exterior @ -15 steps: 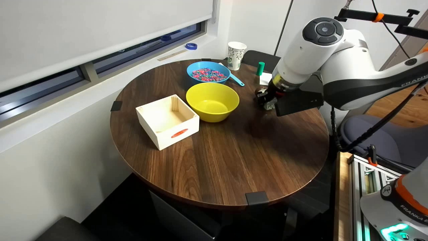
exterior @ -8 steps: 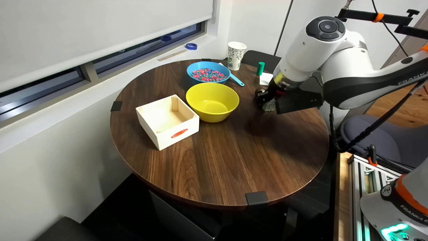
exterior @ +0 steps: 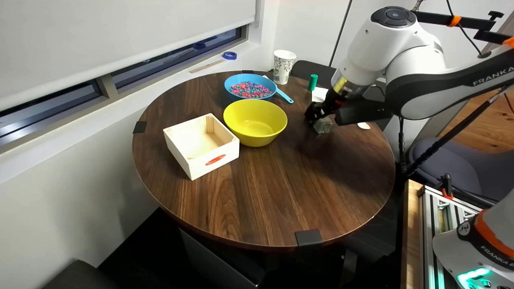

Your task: Turn the salt bottle upright

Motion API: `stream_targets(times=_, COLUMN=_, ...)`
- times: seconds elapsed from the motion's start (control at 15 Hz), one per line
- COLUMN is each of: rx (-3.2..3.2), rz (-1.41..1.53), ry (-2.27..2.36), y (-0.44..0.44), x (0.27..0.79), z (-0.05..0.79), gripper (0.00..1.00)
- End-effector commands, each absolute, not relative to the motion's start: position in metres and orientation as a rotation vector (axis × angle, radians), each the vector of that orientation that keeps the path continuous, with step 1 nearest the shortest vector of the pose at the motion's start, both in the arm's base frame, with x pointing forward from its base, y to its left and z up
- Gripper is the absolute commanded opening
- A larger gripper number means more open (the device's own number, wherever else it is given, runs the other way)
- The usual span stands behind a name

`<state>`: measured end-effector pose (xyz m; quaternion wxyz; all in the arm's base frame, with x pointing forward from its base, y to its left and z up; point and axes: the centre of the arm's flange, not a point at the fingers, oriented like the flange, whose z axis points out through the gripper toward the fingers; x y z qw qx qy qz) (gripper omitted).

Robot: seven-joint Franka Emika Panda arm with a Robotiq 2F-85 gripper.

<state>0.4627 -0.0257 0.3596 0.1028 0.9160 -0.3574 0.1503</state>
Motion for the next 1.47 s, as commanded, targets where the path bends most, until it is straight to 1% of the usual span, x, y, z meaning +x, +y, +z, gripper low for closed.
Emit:
stream_targets(times=0.0, rx=2.798, rz=0.359, ry=-1.04, y=-0.049, x=0.458, z=0.374, gripper=1.0)
stream_targets(times=0.53, rx=2.958, rz=0.235, ry=-1.039, y=-0.095, x=0.466, z=0.4, gripper=1.0)
stream_targets(times=1.4, rx=3.133, rz=-0.044, ry=-1.1, y=-0.145, x=0.498, z=0.402, gripper=1.0)
